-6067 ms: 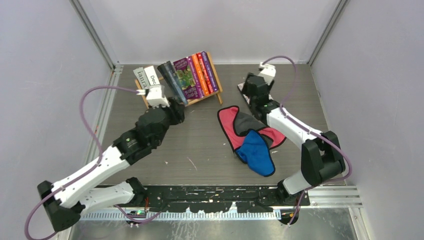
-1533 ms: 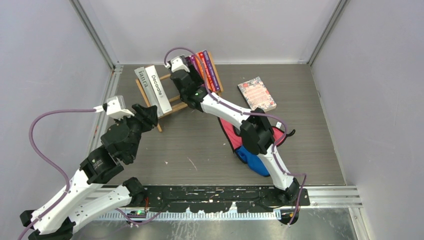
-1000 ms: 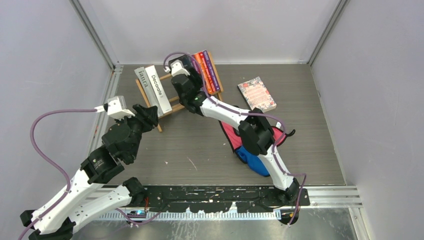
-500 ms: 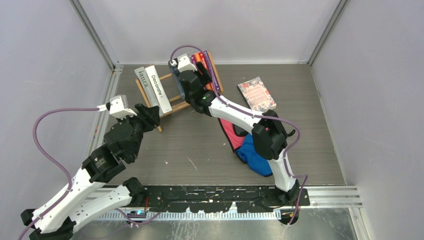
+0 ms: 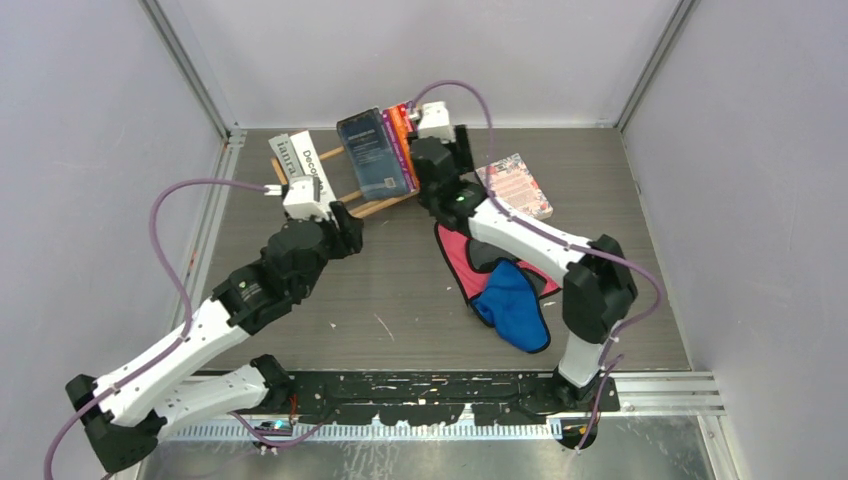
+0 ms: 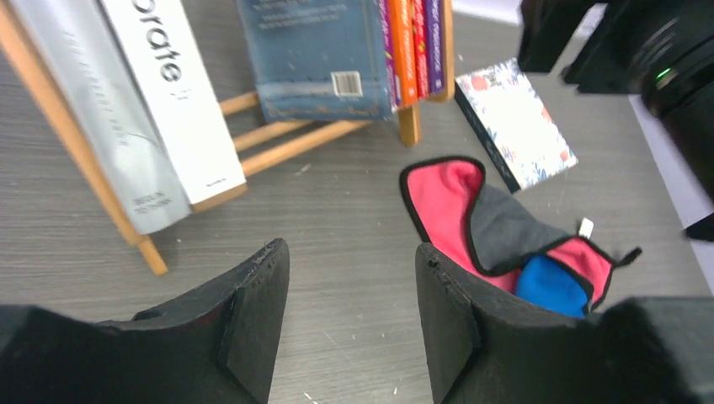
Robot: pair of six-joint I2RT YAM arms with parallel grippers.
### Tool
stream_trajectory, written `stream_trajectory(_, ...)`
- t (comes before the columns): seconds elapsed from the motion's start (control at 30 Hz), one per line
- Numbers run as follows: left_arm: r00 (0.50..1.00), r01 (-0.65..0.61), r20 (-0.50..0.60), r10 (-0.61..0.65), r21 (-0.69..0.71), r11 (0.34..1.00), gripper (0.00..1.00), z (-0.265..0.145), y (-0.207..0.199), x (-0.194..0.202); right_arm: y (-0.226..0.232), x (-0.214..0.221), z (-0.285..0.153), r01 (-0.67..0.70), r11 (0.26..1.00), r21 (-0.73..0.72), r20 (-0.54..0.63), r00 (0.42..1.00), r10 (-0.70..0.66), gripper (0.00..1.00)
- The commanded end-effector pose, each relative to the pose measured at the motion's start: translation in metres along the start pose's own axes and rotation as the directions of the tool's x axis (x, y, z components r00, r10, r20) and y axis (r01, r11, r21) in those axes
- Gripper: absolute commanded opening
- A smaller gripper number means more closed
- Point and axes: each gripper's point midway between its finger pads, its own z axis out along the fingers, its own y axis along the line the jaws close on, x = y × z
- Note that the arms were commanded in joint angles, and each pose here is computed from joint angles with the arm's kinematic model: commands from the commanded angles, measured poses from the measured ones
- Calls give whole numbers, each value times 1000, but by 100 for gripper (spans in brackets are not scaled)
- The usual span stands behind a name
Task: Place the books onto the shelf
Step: Adjust the book on the shelf, then pick up the book from the center of the board.
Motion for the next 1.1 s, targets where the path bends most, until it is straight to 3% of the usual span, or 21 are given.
stream_trajectory(0.0, 999, 42, -20, -39, 155, 987, 56, 9, -45, -9, -75, 4, 9, -234, 966, 110, -4, 972, 236, 70)
stream_trajectory(0.2, 995, 40, -95, -17, 241, 970, 53, 32, -79, 15, -139, 62, 30, -323, 926, 196, -102, 932, 347, 71)
stream_trajectory(0.47, 986, -6, -153, 60, 327, 945, 51, 57, -126, 45, -190, 138, 57, -407, 869, 283, -222, 853, 472, 73)
stream_trajectory(0.8, 959, -61, -234, 160, 380, 923, 50, 104, -172, 100, -213, 203, 86, -435, 844, 315, -327, 785, 526, 74)
stream_trajectory(1.07, 935, -118, -264, 236, 397, 910, 50, 156, -207, 135, -211, 226, 109, -492, 823, 283, -366, 738, 567, 75)
